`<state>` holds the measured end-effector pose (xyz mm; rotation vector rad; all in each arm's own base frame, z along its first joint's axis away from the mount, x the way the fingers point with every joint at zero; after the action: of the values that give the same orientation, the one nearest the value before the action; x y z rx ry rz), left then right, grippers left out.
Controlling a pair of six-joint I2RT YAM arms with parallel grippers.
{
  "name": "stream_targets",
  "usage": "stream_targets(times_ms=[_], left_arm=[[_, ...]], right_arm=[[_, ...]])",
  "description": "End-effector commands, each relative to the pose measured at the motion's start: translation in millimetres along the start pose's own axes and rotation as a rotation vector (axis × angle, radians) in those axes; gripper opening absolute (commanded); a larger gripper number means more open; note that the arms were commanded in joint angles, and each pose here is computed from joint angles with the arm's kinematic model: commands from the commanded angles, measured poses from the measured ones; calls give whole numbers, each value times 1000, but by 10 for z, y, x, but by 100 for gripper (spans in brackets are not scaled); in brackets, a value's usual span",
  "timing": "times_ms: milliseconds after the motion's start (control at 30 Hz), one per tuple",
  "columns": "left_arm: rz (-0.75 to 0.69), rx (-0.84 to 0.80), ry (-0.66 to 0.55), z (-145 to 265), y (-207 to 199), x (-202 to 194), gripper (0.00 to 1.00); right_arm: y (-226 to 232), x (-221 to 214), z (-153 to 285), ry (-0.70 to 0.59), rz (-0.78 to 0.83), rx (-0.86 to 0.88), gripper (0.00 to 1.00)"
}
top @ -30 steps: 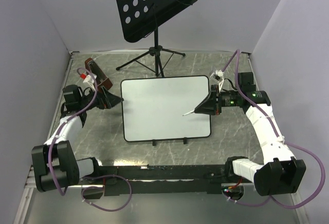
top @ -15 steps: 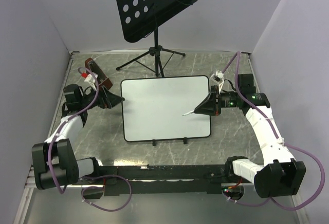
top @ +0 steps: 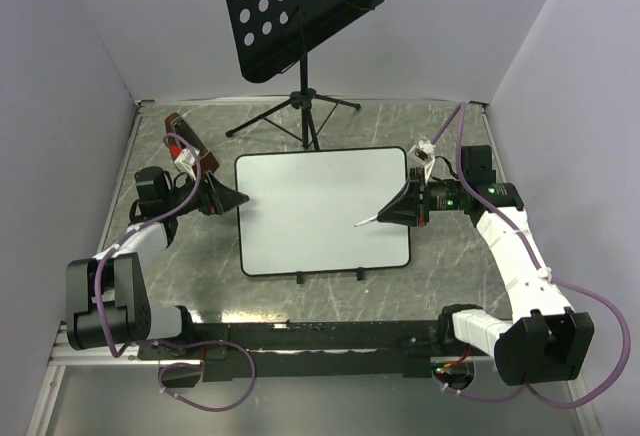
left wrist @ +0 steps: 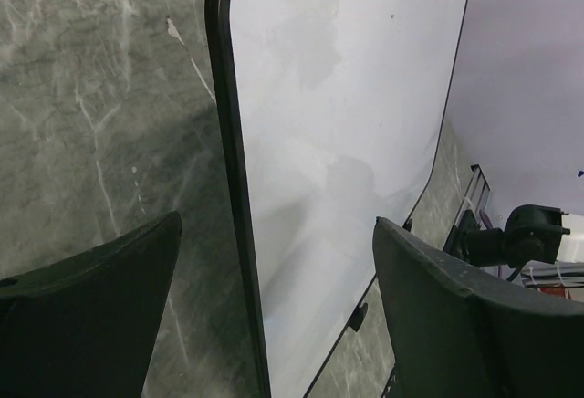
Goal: Write a sentence on the whiteboard
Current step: Pick up the whiteboard from the whiteboard stand.
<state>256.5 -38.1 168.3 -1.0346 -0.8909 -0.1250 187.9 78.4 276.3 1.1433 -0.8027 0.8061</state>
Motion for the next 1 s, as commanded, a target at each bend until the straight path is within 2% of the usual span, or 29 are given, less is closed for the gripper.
stream_targets(times_ms=[0, 233, 400, 567, 967], left_arm=[[-64, -37, -3, -6, -42, 78, 89], [-115, 129, -78, 96, -97, 212, 94], [-136, 280, -191, 296, -197, 378, 100], [-192, 276, -292, 423, -401, 438, 97], [-201, 262, -325, 506, -576, 418, 96]], right_arm=[[32, 53, -1, -30, 82, 32, 0], [34, 46, -14, -22, 98, 30, 0], [65, 69, -19, 6, 159, 1, 0], [68, 99, -27, 42, 219, -30, 0], [68, 258, -223, 99, 385, -55, 0]])
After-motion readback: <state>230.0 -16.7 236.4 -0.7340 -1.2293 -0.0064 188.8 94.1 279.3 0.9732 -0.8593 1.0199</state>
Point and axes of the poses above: each gripper's point midway between its finger pads, its own z axis back along the fingers, its own y axis along the line the jaws close on, x = y × z, the point moved 10 cm from there along z, back along the fingers, and after that the axes turned 1 degree about z, right-handed, at the moved point
